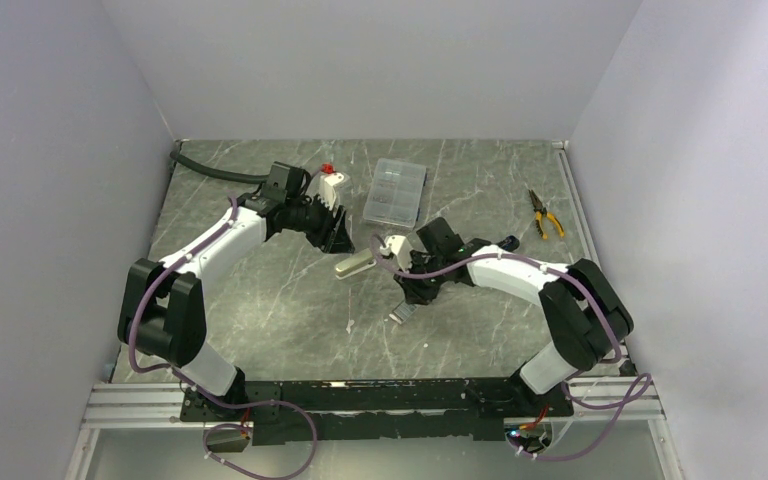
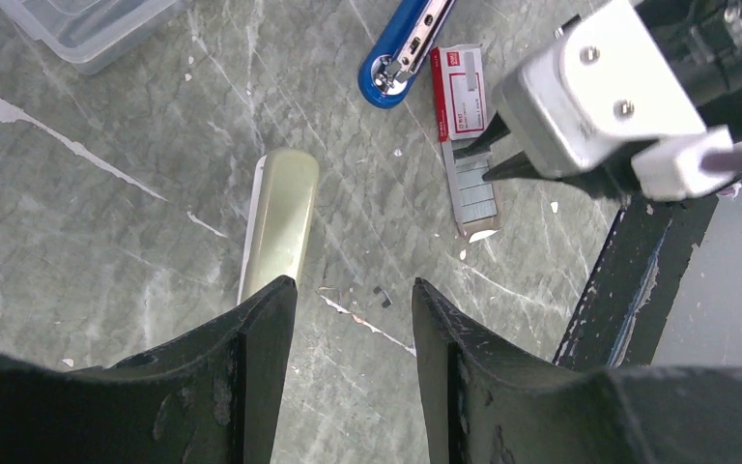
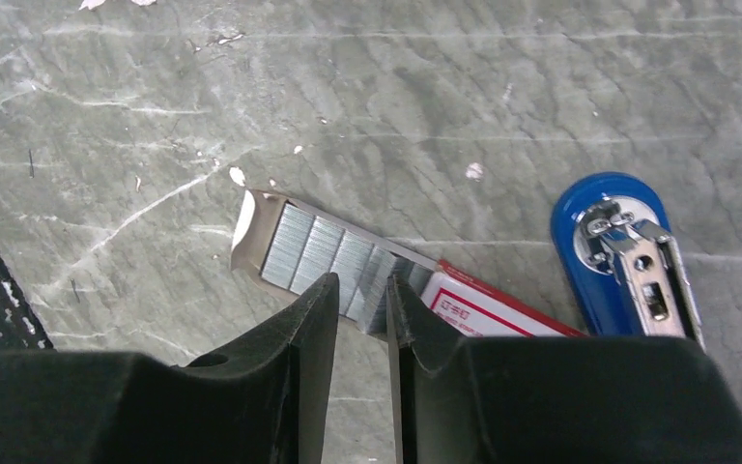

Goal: Load the staples into the stapler

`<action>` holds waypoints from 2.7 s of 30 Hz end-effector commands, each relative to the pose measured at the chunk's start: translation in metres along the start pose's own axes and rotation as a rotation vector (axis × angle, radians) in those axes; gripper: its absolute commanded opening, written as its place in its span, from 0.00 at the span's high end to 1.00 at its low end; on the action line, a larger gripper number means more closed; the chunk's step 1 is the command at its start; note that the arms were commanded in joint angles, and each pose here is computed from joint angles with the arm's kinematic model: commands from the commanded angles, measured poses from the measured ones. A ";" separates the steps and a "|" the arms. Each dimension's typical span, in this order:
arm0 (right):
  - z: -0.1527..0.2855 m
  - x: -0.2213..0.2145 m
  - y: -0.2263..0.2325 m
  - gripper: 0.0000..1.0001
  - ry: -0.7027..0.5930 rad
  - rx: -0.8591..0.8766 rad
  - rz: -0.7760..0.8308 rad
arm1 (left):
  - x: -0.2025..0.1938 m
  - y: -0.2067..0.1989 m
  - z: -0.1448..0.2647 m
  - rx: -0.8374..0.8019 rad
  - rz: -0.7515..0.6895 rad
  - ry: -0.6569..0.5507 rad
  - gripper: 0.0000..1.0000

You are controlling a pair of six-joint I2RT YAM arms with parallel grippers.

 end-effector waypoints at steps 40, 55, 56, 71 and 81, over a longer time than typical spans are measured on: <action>-0.008 -0.008 -0.019 0.90 0.058 -0.037 -0.089 | 0.002 -0.009 -0.002 -0.065 -0.082 -0.024 0.48; -0.006 -0.013 -0.028 0.89 0.030 0.111 -0.209 | 0.000 -0.017 -0.009 -0.092 -0.128 -0.017 0.49; -0.006 -0.014 -0.028 0.87 0.036 0.111 -0.212 | 0.000 -0.018 -0.009 -0.092 -0.130 -0.017 0.49; -0.016 -0.026 -0.020 0.65 0.157 -0.046 -0.080 | -0.003 -0.015 -0.013 -0.088 -0.117 -0.005 0.49; -0.023 -0.041 -0.024 0.79 0.281 -0.182 -0.002 | -0.004 -0.015 -0.011 -0.076 -0.119 -0.004 0.49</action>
Point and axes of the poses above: each gripper's point midway between its finger pads, its own z axis back along the fingers, its own y axis along the line the jaws close on, x = y × z, the point moved 3 cm from there along z, back along the fingers, and after that the axes turned 3 degrees about -z, right-handed, at the moved point
